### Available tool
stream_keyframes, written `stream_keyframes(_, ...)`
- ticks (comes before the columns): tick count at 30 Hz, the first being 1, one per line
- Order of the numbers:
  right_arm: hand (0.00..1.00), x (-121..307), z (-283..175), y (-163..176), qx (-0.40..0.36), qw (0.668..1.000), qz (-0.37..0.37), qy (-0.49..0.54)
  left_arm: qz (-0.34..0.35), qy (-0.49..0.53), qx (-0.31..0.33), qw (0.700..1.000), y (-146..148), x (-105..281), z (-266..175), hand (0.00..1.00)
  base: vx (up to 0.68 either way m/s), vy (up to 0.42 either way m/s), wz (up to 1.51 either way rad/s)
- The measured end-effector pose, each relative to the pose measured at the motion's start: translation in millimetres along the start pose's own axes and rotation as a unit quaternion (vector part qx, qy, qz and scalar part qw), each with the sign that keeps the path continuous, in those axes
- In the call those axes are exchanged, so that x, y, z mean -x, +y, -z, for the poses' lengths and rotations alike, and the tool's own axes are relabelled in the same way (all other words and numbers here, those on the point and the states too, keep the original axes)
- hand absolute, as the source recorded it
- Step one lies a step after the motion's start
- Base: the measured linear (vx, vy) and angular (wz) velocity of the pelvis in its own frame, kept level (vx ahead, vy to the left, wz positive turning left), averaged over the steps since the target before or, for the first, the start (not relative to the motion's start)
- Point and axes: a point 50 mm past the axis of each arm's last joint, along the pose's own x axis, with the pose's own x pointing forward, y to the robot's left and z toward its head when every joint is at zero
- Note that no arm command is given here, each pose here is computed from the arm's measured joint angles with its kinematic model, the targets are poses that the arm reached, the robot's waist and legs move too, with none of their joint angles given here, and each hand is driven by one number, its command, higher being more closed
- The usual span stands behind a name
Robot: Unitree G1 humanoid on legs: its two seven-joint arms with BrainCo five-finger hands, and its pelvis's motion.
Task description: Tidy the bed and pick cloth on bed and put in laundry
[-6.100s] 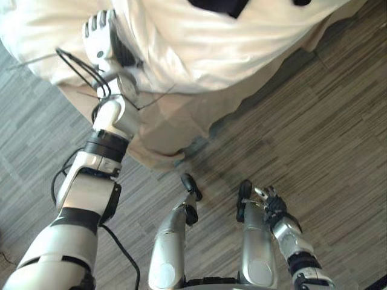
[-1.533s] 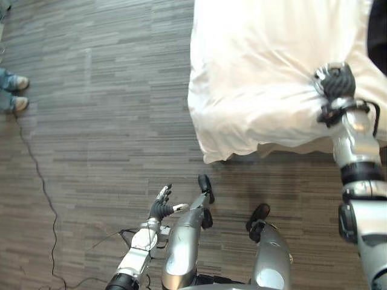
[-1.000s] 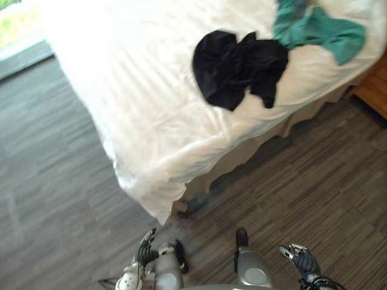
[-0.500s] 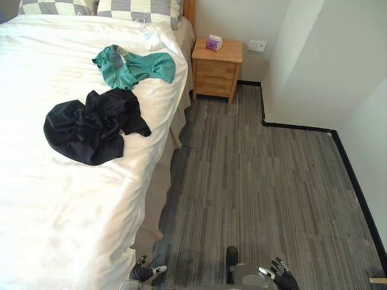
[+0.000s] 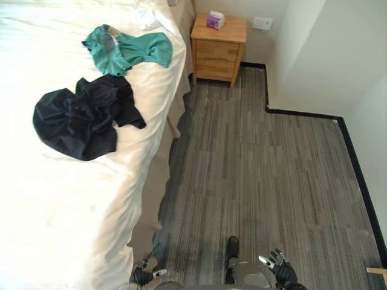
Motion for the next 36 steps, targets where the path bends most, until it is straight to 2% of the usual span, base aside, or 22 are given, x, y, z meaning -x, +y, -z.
stream_keyframes(5,0.0,-2.3,-23.6,-14.6,0.05,0.998,-0.015,-0.02,0.002,-0.021,0.019,1.0,-6.7,1.4,-3.0,0.0,0.17,-0.121,-0.73)
stream_keyframes(14,0.0,-2.0,-12.0,1.8,0.044,0.998,-0.032,-0.022,-0.002,-0.029,0.055,0.998,0.6,3.7,-0.5,0.0,0.36,0.043,-0.52)
stream_keyframes(17,0.0,1.7,-4.0,-4.9,0.055,0.998,-0.018,0.003,-0.003,-0.028,0.064,0.998,-0.9,3.2,-0.8,0.0,0.55,0.186,-0.05)
stream_keyframes(19,0.0,4.8,4.6,-4.7,0.049,0.999,-0.015,0.018,-0.013,-0.02,0.048,0.999,6.5,3.4,1.5,0.0,0.59,0.12,0.34)
stream_keyframes(21,0.0,6.5,11.3,-0.1,0.04,0.999,-0.018,0.024,-0.035,-0.017,0.005,0.999,16.1,3.1,1.3,0.0,0.67,-0.015,0.41)
stream_keyframes(26,0.0,8.4,14.1,9.0,0.045,0.998,-0.038,0.018,-0.018,-0.019,-0.043,0.999,11.8,-2.7,-12.0,0.0,0.52,-0.107,0.52)
stream_keyframes(30,0.0,8.2,14.1,14.2,0.033,0.999,-0.043,0.007,-0.01,-0.04,-0.049,0.998,8.9,-8.0,-30.2,0.0,0.53,-0.266,0.99)
stream_keyframes(32,0.0,10.8,17.3,14.8,0.031,0.999,-0.044,0.008,-0.013,-0.032,-0.069,0.997,13.5,-6.5,-24.4,0.0,0.53,-0.349,0.6)
stream_keyframes(36,0.0,2.8,-6.8,17.5,0.042,0.997,-0.054,-0.034,-0.013,-0.025,-0.049,0.998,2.0,-4.3,-15.5,0.0,0.54,-0.404,-0.16)
